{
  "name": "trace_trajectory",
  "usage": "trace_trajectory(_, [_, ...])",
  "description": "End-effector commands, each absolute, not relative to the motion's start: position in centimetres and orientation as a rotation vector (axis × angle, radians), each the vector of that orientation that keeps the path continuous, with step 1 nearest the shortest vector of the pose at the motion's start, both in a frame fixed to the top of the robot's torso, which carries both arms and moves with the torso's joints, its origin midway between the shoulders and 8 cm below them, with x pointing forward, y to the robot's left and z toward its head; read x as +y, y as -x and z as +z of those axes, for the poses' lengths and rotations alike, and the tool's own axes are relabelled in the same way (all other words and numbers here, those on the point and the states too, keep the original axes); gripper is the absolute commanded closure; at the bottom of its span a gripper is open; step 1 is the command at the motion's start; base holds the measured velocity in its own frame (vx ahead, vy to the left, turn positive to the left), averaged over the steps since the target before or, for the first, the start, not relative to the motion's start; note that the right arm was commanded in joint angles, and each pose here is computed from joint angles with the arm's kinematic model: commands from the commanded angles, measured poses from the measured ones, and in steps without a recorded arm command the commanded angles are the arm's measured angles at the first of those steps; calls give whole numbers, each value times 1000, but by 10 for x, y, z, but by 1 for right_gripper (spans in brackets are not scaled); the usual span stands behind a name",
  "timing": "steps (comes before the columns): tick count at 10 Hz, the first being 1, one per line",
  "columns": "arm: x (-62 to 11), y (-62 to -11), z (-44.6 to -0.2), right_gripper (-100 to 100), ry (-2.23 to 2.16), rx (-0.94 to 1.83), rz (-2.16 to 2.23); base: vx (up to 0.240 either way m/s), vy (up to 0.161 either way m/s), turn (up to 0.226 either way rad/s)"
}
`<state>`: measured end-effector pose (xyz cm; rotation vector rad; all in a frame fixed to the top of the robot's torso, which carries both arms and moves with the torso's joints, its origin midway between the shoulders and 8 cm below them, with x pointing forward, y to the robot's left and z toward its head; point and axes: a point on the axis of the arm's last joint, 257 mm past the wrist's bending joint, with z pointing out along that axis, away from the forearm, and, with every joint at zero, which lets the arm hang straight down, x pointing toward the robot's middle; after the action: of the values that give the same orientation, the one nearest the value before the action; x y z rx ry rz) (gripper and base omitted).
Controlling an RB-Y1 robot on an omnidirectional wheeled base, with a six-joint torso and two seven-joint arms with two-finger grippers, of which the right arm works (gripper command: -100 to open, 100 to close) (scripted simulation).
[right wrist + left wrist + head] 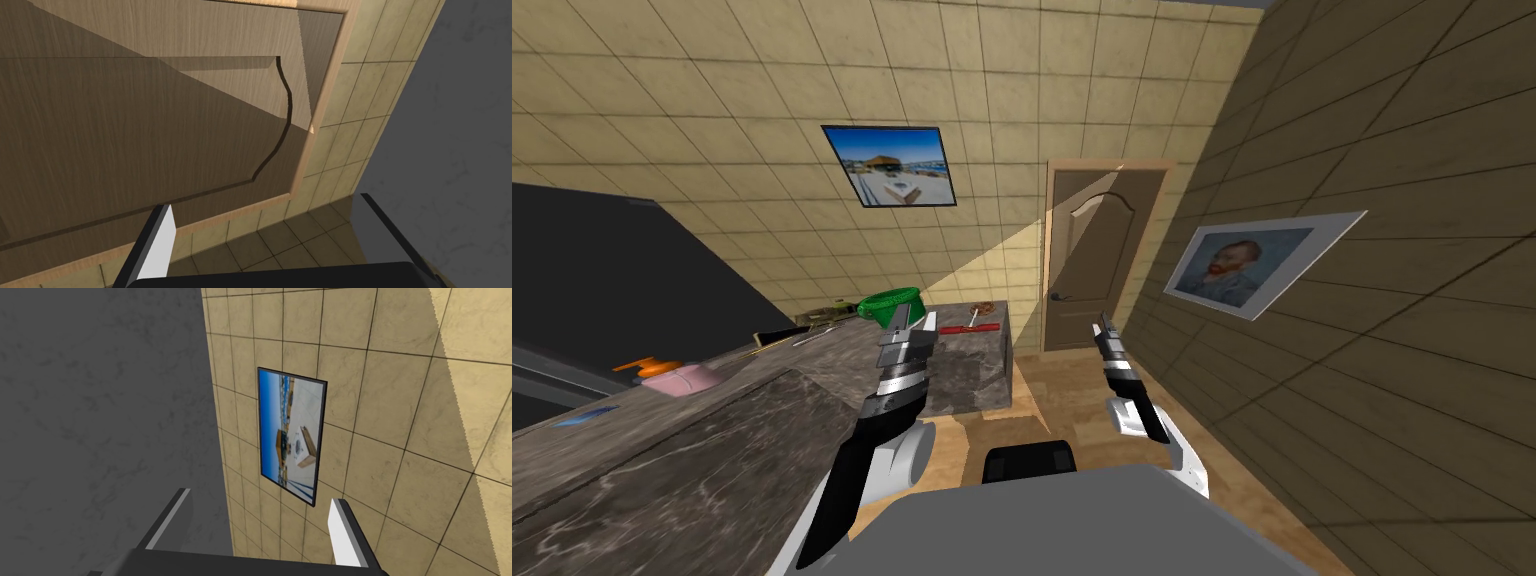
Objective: Pull the door open
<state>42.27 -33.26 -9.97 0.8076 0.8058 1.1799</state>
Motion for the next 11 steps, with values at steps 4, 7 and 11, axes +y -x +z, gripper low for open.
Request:
trace_trajectory(4, [-355,-441,-133,-100,-863,835,1121,90,-70,129])
trace_trajectory(7, [-370,-450,-157,-100,-903,851,1082,72,-88,132])
trace_trajectory(11, [-385,-458,-184,-100,-952,871,1041,67,-68,107])
